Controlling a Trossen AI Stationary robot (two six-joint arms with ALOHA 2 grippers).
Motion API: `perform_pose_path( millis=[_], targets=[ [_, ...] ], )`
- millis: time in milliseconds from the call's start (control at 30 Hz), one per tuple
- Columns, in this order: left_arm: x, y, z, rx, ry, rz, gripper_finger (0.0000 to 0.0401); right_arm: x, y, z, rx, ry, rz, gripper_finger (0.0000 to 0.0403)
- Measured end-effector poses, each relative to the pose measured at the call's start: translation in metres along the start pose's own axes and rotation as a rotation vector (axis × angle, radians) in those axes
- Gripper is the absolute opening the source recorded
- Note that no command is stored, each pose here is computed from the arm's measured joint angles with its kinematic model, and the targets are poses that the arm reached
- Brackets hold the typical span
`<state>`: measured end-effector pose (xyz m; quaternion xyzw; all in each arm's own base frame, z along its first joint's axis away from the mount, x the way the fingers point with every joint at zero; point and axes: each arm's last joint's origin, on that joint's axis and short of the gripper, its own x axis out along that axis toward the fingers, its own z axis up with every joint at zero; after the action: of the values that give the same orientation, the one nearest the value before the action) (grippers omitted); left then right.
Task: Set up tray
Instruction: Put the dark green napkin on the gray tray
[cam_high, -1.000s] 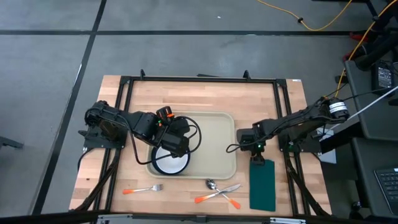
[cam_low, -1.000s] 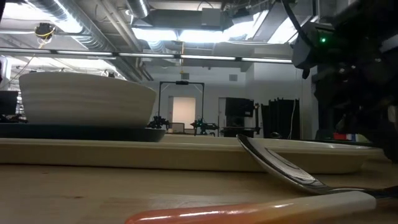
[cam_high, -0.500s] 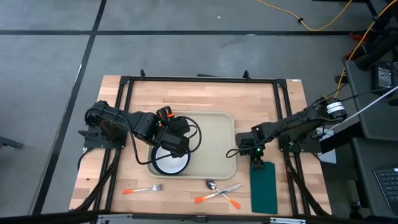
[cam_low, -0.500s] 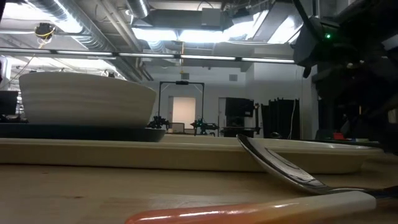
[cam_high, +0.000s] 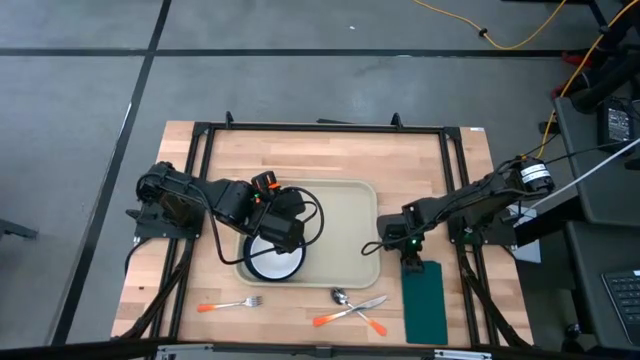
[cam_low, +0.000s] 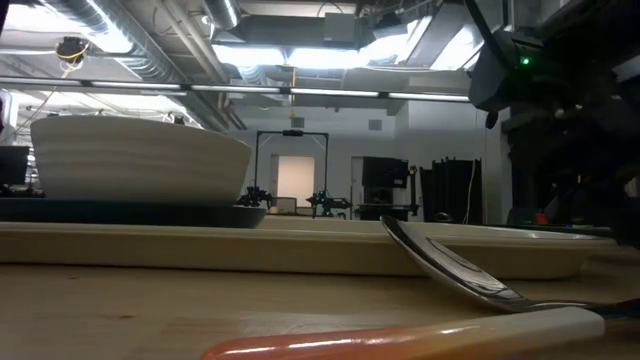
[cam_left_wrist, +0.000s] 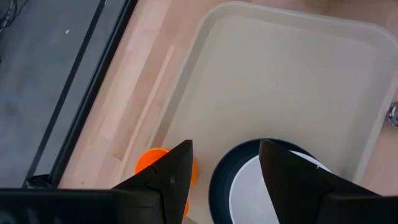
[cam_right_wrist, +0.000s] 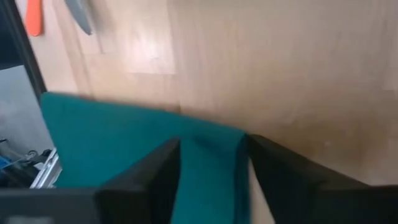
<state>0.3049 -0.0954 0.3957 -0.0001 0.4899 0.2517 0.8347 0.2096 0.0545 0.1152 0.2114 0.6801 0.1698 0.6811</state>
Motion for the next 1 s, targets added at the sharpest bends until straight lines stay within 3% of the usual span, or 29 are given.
perform_pose_path(
  millis=[433, 800, 1000],
  targets=[
    [0.0, 0.0, 0.0, 0.001, 0.001, 0.0, 0.018, 0.0, -0.003, 0.0, 0.008, -0.005, -0.044, 0.0013],
    [0.0, 0.0, 0.0, 0.0, 0.001, -0.001, 0.018, -0.005, -0.004, 0.002, 0.06, -0.011, -0.032, 0.0006],
    [0.0, 0.0, 0.0, 0.0, 0.0, 0.0, 0.018, -0.021, 0.007, 0.014, 0.035, 0.006, -0.099, 0.0003]
  ],
)
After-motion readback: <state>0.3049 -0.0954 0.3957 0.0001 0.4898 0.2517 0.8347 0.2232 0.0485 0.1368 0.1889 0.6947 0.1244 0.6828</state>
